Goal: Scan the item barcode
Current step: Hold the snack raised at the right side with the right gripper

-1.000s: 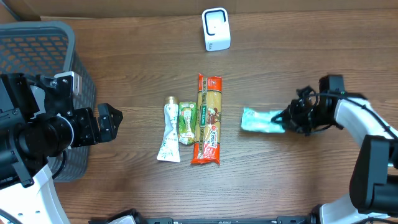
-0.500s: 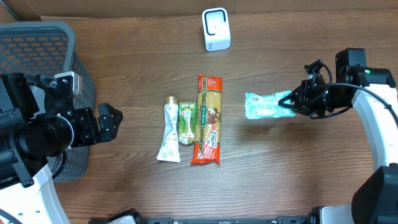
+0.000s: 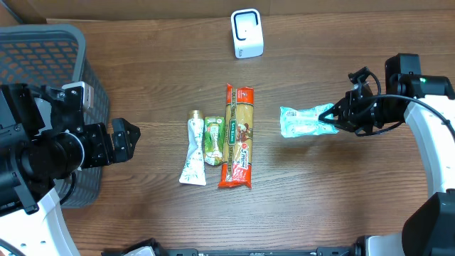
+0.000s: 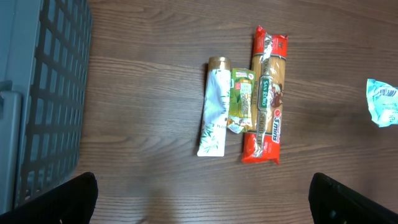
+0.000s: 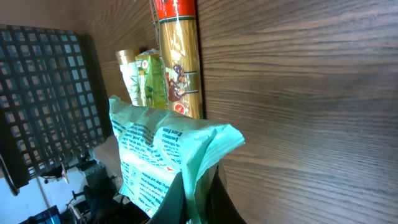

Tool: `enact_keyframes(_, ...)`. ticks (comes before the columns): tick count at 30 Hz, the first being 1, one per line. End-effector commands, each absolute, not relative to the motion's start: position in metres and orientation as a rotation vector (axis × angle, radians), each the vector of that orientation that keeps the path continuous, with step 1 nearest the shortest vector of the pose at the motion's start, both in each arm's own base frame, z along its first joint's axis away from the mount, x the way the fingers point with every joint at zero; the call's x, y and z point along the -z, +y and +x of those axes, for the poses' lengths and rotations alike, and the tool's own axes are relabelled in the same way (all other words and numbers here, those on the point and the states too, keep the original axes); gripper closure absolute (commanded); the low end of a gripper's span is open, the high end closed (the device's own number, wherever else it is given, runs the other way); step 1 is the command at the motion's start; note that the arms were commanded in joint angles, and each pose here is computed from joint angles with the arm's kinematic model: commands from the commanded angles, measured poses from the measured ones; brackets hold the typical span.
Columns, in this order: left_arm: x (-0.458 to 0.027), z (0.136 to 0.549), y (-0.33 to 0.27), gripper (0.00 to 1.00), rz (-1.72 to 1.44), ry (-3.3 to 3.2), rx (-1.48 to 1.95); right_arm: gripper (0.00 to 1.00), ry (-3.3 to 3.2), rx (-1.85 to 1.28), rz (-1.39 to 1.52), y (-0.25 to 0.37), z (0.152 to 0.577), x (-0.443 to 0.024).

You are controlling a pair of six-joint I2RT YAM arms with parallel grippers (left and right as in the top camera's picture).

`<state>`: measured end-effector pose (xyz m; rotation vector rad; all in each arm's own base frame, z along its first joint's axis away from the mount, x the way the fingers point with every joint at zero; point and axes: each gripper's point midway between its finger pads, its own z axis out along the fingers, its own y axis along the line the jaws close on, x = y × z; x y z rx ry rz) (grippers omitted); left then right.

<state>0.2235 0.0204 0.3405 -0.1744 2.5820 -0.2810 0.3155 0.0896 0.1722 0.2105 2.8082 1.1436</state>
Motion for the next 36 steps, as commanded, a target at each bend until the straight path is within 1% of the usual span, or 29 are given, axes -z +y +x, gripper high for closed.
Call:
enact_keyframes(1,-0.34,0.224,0.022,0.0,-0.172,2.584,0.278,0.96,2.719,-1.146,0.112,0.093,0.323,-0.204)
enact_keyframes(13,-0.34,0.224,0.022,0.01,-0.172,2.584,0.278,0.96,2.676,-1.085,0.011,0.091,0.324,-0.233)
enact_keyframes(36,-0.34,0.224,0.022,0.0,-0.172,2.584,0.278,0.96,2.692,-1.049,-0.002,0.088,0.322,-0.231)
